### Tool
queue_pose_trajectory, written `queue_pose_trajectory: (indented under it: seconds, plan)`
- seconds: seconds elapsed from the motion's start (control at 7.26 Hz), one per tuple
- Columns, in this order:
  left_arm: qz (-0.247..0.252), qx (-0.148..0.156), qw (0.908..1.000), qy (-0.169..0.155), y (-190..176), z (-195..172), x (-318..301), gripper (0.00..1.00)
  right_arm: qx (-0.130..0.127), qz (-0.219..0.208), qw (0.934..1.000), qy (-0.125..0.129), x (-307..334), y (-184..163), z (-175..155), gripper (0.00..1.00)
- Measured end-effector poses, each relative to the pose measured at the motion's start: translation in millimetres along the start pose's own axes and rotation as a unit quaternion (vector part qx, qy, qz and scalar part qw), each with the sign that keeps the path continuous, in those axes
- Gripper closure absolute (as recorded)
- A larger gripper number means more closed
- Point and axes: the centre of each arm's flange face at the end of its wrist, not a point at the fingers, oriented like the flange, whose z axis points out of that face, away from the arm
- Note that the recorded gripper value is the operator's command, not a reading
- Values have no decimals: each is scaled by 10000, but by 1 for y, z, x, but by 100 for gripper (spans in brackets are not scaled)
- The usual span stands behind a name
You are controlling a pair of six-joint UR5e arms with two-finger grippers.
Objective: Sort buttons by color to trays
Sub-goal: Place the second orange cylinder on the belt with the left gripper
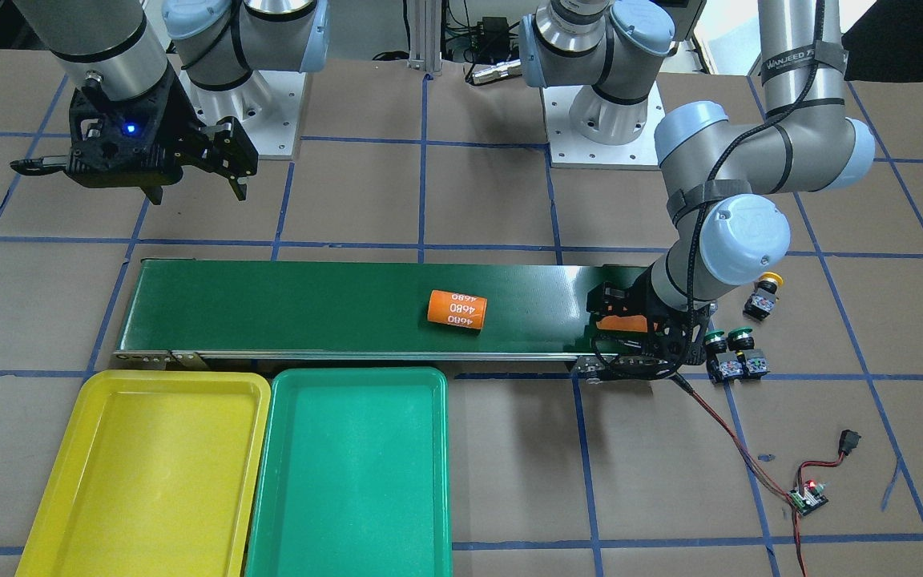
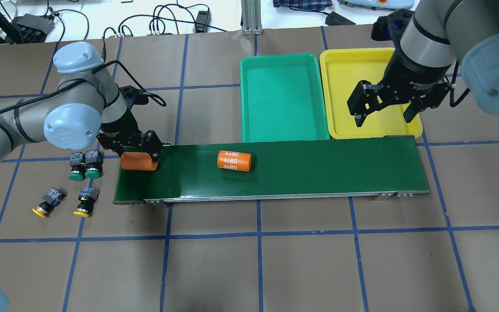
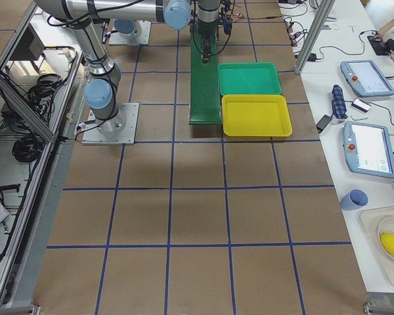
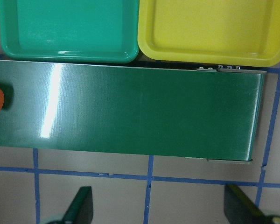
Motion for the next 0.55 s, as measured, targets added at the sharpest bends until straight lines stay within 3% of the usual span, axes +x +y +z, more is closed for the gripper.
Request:
queue_pose_trajectory:
  seconds: [0.28,0.55]
  plan:
    - [-12,86,10000,-6,10,-19,2,0,-9,-41,10000,3,0,0,1,0]
    - [-226,423,9988,-131,17,-70,-27,0,-14,-93,10000,8,0,0,1,0]
